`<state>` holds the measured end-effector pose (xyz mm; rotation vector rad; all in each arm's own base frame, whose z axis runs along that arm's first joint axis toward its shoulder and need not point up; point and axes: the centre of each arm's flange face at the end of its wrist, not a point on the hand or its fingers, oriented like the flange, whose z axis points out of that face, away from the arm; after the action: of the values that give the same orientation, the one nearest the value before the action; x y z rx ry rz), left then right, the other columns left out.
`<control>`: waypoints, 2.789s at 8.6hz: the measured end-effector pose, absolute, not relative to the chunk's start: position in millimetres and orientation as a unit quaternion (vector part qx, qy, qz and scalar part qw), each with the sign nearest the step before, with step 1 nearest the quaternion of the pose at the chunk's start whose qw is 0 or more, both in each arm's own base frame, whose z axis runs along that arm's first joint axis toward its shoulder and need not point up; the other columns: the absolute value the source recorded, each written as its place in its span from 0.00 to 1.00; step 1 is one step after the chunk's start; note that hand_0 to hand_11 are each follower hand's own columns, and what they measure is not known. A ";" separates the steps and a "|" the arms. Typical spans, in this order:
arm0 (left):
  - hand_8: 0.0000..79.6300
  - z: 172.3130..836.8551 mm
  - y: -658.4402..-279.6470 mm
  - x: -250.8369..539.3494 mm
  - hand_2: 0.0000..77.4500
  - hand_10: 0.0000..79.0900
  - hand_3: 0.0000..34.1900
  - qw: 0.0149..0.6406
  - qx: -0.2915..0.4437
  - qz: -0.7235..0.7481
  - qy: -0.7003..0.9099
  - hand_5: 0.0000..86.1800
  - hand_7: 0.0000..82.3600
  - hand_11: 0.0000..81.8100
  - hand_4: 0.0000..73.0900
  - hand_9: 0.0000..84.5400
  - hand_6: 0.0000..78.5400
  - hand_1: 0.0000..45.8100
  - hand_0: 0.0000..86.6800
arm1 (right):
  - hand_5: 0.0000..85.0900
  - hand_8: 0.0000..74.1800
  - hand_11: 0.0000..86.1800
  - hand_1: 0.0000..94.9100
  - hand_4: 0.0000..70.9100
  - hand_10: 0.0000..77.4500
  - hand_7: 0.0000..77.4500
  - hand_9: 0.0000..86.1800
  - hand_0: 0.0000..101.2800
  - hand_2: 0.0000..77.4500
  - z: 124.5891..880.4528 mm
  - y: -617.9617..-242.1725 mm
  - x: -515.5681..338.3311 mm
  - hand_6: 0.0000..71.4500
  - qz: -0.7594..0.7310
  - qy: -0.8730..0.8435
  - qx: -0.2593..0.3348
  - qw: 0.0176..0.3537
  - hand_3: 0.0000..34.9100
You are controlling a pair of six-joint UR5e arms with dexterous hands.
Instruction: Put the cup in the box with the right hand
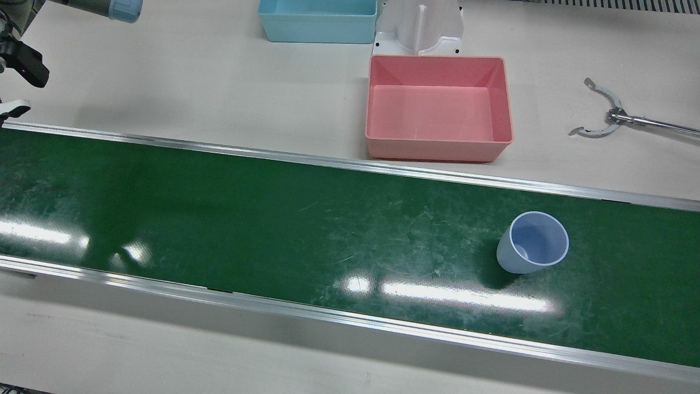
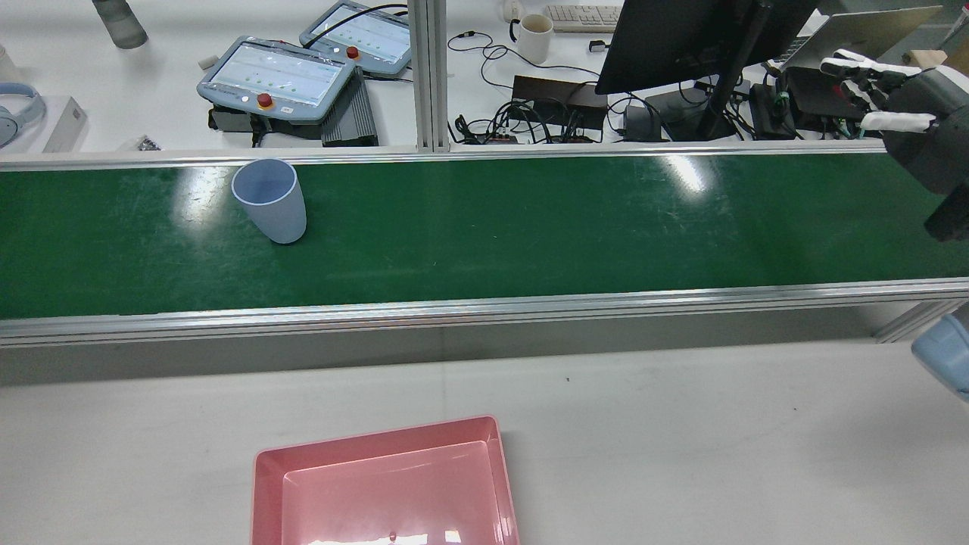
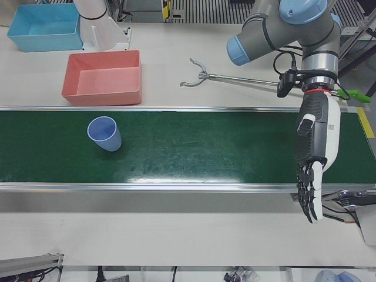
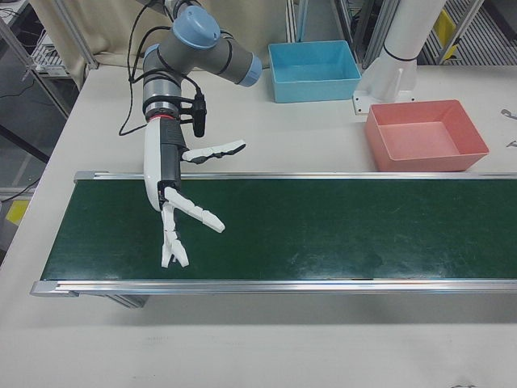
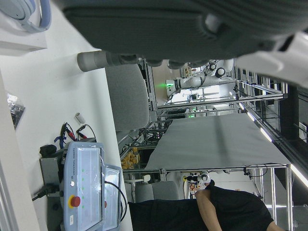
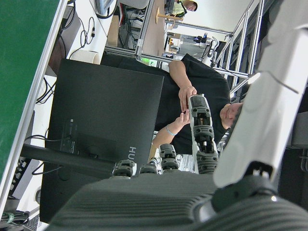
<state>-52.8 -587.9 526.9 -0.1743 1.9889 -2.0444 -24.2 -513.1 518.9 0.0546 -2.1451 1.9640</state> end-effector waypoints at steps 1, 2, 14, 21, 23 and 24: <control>0.00 526.9 -587.9 -52.8 0.01 0.00 0.00 0.142 -0.060 -0.708 0.689 0.00 0.00 0.00 0.00 0.01 0.00 0.01 0.00 | 0.05 0.01 0.07 0.11 0.32 0.03 0.20 0.02 0.52 0.01 517.5 -513.3 -23.2 0.06 0.668 -0.735 0.019 0.115 0.00; 0.00 526.9 -587.9 -52.8 0.01 0.00 0.00 0.142 -0.060 -0.708 0.689 0.00 0.00 0.00 0.00 0.01 0.00 0.01 0.00 | 0.05 0.01 0.07 0.11 0.32 0.03 0.19 0.02 0.52 0.01 513.6 -513.9 -23.2 0.06 0.662 -0.740 0.018 0.112 0.00; 0.00 526.9 -587.9 -52.9 0.01 0.00 0.00 0.142 -0.060 -0.708 0.689 0.00 0.00 0.00 0.00 0.01 0.00 0.01 0.00 | 0.05 0.01 0.08 0.10 0.35 0.04 0.25 0.03 0.52 0.01 499.4 -518.7 -57.6 0.06 0.643 -0.754 -0.005 0.134 0.00; 0.00 526.9 -587.9 -52.7 0.01 0.00 0.00 0.142 -0.060 -0.708 0.689 0.00 0.00 0.00 0.00 0.01 0.00 0.01 0.00 | 0.05 0.01 0.09 0.11 0.36 0.04 0.25 0.03 0.52 0.01 495.8 -523.1 -37.6 0.07 0.639 -0.758 0.008 0.128 0.00; 0.00 526.8 -588.0 -53.1 0.01 0.00 0.00 0.141 -0.060 -0.708 0.689 0.00 0.00 0.00 0.00 0.01 0.00 0.01 0.00 | 0.05 0.01 0.08 0.11 0.35 0.04 0.25 0.03 0.52 0.01 492.3 -521.9 -33.6 0.07 0.637 -0.761 0.009 0.124 0.00; 0.00 526.8 -588.0 -53.0 0.01 0.00 0.00 0.141 -0.060 -0.708 0.689 0.00 0.00 0.00 0.00 0.01 0.00 0.01 0.00 | 0.05 0.01 0.08 0.11 0.35 0.04 0.25 0.03 0.52 0.01 490.7 -521.2 -30.3 0.07 0.635 -0.762 0.011 0.122 0.00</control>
<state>-53.0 -588.0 526.8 -0.1742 1.9906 -2.0435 -30.3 -521.2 490.7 0.0314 -2.2258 1.8549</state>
